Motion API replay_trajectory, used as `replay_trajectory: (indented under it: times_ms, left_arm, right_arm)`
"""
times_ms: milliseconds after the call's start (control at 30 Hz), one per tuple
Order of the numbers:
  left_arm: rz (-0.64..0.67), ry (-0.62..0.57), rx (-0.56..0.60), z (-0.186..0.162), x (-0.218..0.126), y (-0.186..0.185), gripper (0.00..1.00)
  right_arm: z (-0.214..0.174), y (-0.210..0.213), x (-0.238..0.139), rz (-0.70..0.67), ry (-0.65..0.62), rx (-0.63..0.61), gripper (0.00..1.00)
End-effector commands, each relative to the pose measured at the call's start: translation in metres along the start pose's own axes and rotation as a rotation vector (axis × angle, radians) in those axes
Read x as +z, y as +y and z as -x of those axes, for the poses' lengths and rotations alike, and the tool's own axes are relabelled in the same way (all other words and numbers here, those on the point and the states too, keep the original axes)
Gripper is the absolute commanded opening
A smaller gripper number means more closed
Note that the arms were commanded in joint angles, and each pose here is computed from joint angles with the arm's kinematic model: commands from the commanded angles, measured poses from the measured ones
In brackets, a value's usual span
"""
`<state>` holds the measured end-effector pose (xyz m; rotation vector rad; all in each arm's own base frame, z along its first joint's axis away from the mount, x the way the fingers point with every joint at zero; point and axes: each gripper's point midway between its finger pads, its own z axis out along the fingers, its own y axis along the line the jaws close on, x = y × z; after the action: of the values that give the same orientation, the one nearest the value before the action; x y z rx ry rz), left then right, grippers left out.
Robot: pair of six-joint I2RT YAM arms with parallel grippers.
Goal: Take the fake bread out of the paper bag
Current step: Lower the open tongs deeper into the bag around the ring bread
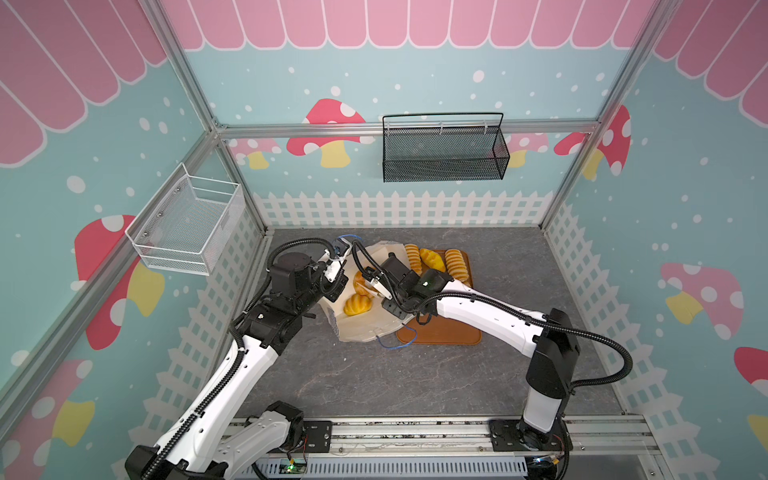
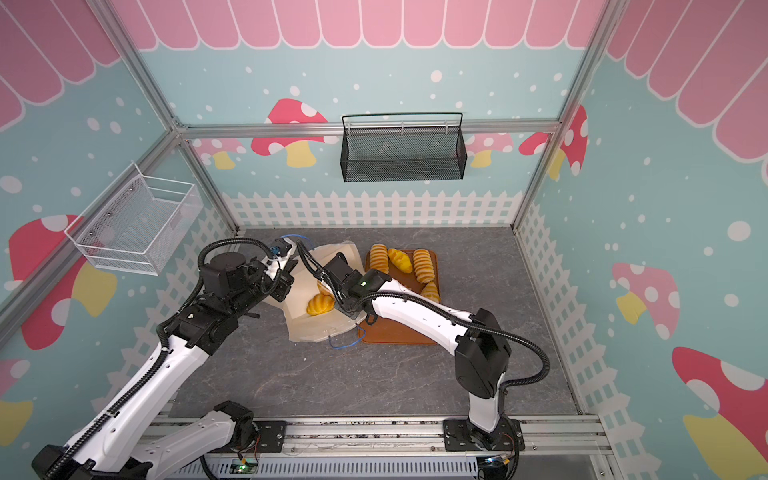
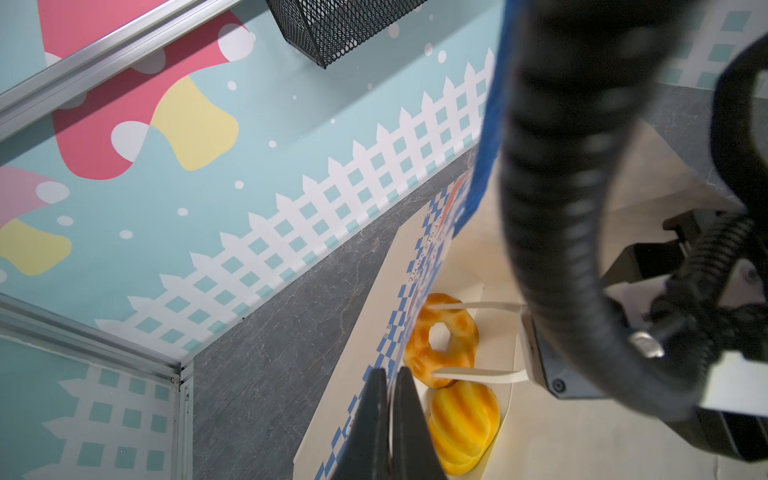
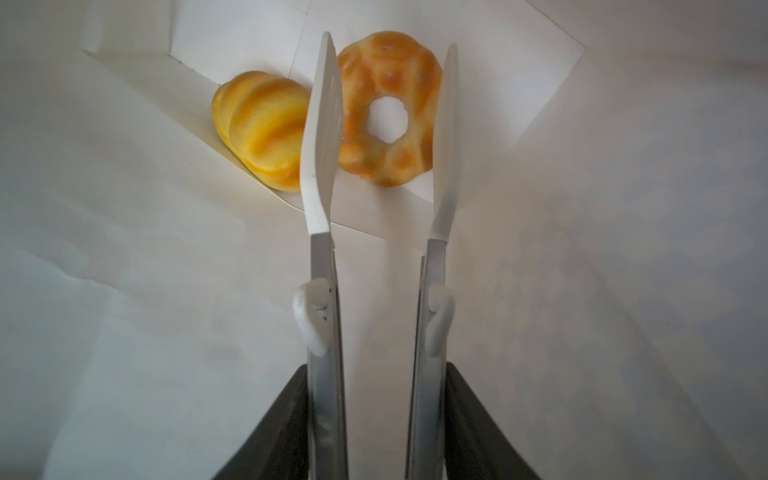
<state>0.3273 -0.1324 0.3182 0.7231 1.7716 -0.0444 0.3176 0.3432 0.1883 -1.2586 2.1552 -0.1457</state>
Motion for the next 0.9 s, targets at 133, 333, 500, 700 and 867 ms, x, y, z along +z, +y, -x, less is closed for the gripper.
replay_trajectory:
  times_ms: [133, 333, 500, 700, 867]
  left_arm:
    - [-0.019, -0.079, -0.001, 0.025, -0.012, 0.000, 0.00]
    - [-0.023, -0.082, -0.002, 0.028, -0.011, 0.000, 0.00]
    - [-0.040, -0.076, -0.002, 0.029, -0.008, -0.002, 0.00]
    - [-0.051, -0.089, 0.000, 0.032, -0.010, -0.003, 0.00]
    - [-0.059, -0.081, -0.002, 0.029, -0.010, -0.005, 0.00]
  right_arm:
    - [0.001, -0.020, -0.001, -0.118, 0.043, -0.015, 0.48]
    - [-0.002, -0.012, 0.009, -0.093, 0.066, -0.053, 0.47]
    - [-0.003, -0.008, 0.013, -0.080, 0.065, -0.067, 0.47]
    - [-0.007, -0.001, 0.035, -0.078, 0.107, -0.096, 0.47]
    - [-0.002, -0.008, 0.035, -0.115, 0.103, -0.068, 0.47]
